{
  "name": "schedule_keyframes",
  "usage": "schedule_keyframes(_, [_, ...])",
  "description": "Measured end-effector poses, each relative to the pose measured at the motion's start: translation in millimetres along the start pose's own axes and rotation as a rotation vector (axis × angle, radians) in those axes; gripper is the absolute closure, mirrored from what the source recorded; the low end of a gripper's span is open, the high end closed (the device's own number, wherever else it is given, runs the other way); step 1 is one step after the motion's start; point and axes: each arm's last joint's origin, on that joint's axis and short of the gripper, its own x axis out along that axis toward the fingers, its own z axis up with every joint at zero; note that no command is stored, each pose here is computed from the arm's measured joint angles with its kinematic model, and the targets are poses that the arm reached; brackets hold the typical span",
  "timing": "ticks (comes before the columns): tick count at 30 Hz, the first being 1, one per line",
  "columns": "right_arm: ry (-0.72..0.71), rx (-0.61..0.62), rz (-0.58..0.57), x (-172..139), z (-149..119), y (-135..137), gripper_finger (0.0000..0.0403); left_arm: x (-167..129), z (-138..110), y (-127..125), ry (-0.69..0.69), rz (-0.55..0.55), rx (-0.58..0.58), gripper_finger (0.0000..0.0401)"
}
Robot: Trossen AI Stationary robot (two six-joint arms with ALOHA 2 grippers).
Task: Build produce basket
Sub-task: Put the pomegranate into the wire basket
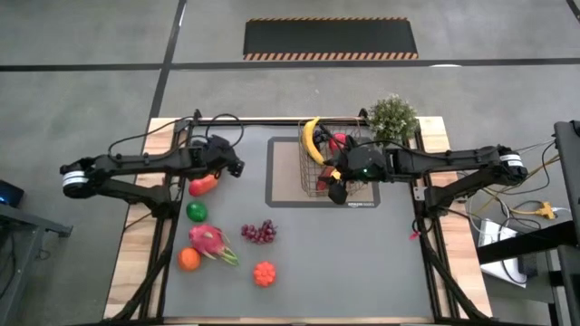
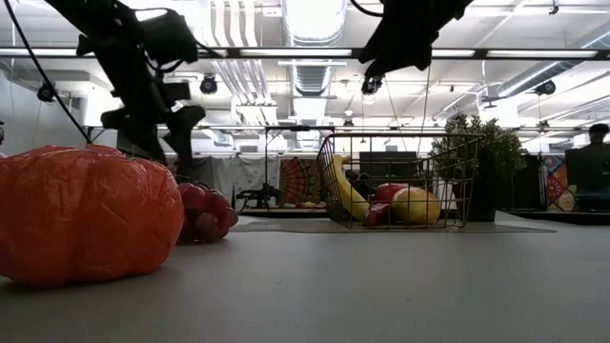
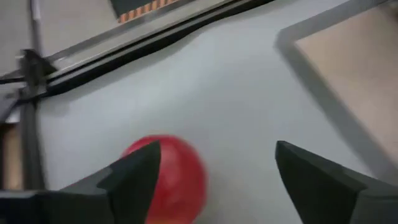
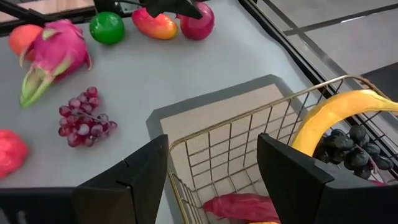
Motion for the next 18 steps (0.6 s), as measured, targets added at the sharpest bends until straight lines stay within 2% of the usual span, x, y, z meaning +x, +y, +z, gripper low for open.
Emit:
schedule_keyframes(4, [0.004, -0.001, -0.001, 1, -2, 0, 0.0174, 5, -3, 10, 0.049, 0.07, -0.034, 0.0075])
schedule_keyframes(18, [0.003, -0.003, -0.001, 3, -5, 0, 0.0174, 31, -13, 8, 0.163, 0.158, 0.011, 0.0072])
